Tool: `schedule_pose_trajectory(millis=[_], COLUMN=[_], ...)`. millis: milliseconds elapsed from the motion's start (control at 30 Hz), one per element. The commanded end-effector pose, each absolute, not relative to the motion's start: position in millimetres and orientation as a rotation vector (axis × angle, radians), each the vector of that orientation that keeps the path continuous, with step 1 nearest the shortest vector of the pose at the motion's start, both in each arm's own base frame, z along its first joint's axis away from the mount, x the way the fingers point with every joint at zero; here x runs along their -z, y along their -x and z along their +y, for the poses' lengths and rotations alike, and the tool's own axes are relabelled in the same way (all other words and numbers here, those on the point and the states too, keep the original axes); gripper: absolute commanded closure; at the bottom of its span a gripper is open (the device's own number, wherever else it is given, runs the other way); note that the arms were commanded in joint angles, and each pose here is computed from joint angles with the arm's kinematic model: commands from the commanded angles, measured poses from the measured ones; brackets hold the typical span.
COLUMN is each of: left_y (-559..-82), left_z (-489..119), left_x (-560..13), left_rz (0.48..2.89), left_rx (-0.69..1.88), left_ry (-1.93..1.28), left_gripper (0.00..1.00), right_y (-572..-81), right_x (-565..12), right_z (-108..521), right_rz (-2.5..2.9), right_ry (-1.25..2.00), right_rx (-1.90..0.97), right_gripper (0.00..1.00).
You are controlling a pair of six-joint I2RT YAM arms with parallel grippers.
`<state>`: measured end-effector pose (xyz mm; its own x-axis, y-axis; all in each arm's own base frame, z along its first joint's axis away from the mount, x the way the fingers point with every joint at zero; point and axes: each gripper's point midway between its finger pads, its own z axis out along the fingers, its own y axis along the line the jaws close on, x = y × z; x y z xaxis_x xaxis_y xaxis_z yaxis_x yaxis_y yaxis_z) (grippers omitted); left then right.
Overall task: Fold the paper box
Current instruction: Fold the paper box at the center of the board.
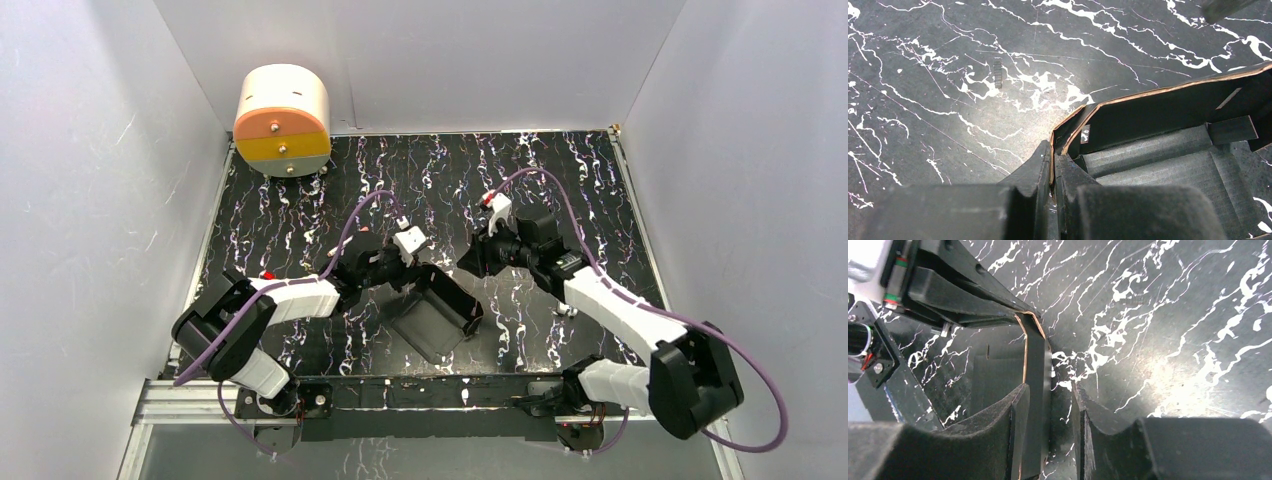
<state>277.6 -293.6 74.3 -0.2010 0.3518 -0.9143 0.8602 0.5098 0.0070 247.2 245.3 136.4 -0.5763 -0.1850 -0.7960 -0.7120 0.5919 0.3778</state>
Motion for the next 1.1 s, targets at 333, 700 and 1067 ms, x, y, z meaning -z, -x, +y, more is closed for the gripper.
schedule_pose_trajectory(millis=[333, 700, 1067], left_y=[-292, -293, -301], left_z=[-296, -296, -297], left_x=[-83, -87, -83], left_rz=[1.735, 1.723, 1.744], left_rx=[0.607, 0.610, 0.591], left_ry=[-0.996, -0.986, -0.946], left_gripper=[1.00, 1.00, 1.00], right_y=[-232, -228, -233], right_x=[-145, -112, -122], right_z=[251, 259, 259], right_rz=[1.853, 1.905, 1.788], right_ry=[1.007, 1.129, 1.147], right_rx=[-0.382, -0.143, 0.073], right_gripper=[0.53, 0.59, 0.87])
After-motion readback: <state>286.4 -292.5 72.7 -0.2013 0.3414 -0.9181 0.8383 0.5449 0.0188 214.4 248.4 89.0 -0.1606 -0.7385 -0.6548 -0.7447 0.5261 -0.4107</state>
